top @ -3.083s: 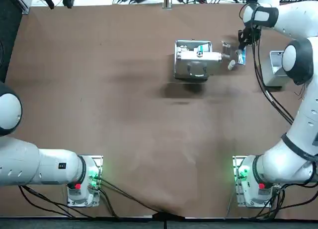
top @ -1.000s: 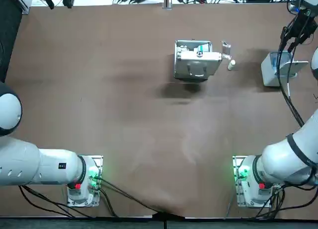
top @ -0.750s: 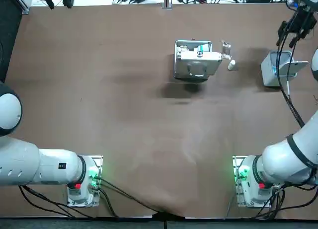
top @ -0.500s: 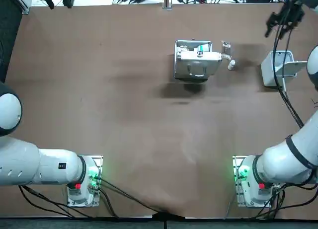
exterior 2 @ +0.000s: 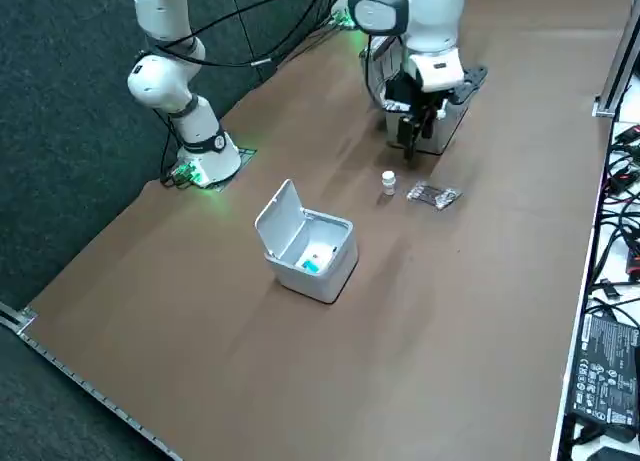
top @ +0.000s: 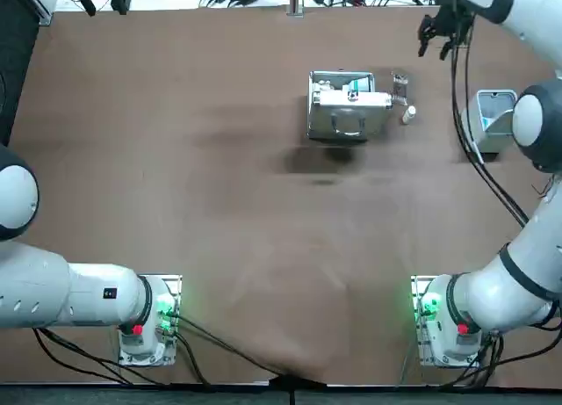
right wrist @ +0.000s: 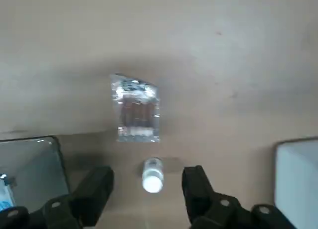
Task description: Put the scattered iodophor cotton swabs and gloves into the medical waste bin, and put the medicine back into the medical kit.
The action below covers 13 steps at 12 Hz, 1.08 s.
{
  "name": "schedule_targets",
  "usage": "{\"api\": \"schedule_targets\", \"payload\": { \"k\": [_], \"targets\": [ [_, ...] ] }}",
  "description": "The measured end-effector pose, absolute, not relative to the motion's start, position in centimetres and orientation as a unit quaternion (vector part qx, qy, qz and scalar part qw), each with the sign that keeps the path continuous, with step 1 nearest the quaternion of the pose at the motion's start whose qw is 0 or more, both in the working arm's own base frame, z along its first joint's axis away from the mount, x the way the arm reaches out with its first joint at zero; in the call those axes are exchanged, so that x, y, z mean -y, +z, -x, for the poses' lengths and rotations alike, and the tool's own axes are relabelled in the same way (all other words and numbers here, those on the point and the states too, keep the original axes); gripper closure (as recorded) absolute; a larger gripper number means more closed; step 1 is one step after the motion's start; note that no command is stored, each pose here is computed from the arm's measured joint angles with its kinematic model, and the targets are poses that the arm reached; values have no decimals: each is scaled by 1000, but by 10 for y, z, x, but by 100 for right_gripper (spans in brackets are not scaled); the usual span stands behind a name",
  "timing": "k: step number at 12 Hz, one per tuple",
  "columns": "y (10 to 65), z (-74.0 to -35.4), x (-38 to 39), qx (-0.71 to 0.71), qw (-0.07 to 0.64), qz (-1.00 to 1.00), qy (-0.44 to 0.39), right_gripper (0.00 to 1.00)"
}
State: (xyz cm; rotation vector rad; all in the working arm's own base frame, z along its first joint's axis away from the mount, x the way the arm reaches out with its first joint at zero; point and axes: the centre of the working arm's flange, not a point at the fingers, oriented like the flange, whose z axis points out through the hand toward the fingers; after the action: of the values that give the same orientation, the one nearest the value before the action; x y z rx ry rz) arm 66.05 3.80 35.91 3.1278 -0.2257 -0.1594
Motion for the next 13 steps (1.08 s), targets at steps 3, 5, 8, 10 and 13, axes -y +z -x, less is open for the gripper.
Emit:
{"api": "schedule_targets", "payload": {
  "k": [3, 5, 8, 10, 13],
  "targets": [
    [333, -667, -70, -14, 5, -999, -34, 20],
    [311, -675, -71, -110, 8, -994, -19, 22],
    [272, -685, -63, -209, 19, -978, 3, 30],
    [237, -690, -65, -255, 29, -966, 15, 33],
    [219, -690, -78, -273, 27, -962, 13, 39]
  ]
}}
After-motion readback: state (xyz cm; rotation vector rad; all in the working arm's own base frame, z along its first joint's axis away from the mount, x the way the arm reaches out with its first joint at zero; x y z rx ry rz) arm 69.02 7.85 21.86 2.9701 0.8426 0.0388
